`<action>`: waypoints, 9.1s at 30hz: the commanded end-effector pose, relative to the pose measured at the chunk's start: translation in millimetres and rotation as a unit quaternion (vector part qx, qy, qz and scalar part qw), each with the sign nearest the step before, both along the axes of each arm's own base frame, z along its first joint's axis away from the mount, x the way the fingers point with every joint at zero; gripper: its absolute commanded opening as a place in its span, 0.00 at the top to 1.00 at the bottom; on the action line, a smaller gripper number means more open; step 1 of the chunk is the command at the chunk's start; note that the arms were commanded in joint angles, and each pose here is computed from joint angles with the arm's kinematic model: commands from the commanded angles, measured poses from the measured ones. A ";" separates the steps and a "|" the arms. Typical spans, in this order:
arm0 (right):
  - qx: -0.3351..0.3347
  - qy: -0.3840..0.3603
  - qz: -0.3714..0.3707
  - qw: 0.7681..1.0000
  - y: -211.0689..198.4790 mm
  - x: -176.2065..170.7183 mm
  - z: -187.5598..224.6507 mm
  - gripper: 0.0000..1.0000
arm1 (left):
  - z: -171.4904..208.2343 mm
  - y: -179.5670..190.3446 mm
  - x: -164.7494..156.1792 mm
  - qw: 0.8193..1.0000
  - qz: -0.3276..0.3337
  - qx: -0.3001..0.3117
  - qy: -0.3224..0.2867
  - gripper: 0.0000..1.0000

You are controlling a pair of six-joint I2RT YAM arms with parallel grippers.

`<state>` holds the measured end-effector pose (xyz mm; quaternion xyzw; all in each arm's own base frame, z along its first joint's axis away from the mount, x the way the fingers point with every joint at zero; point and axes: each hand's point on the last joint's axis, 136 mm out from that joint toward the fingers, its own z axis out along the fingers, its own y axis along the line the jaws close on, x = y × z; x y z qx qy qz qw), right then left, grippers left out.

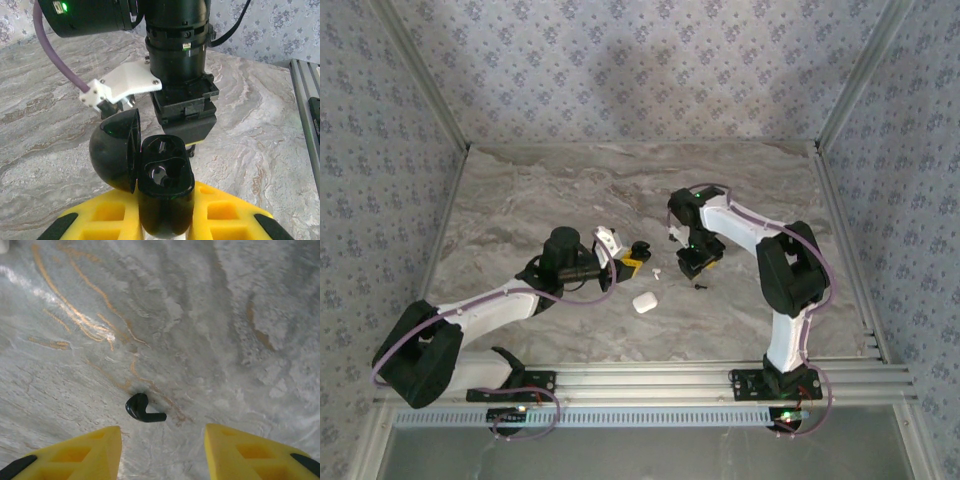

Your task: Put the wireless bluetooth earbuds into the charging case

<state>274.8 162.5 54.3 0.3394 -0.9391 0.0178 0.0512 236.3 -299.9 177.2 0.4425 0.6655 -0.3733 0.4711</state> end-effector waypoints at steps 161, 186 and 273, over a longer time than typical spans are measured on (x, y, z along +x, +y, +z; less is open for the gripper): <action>0.578 -0.415 -0.027 0.703 89.2 21.1 199.0 0.80 | 58.9 -49.7 33.3 0.981 0.059 -0.122 -0.135 0.81; 0.558 -0.436 -0.060 0.703 90.4 29.8 191.0 0.80 | 71.9 -50.2 38.9 0.977 0.079 -0.150 -0.130 0.81; 0.238 -0.053 -0.372 0.896 35.4 100.9 51.6 0.55 | 3.6 25.6 65.5 0.974 0.219 -0.055 -0.029 0.82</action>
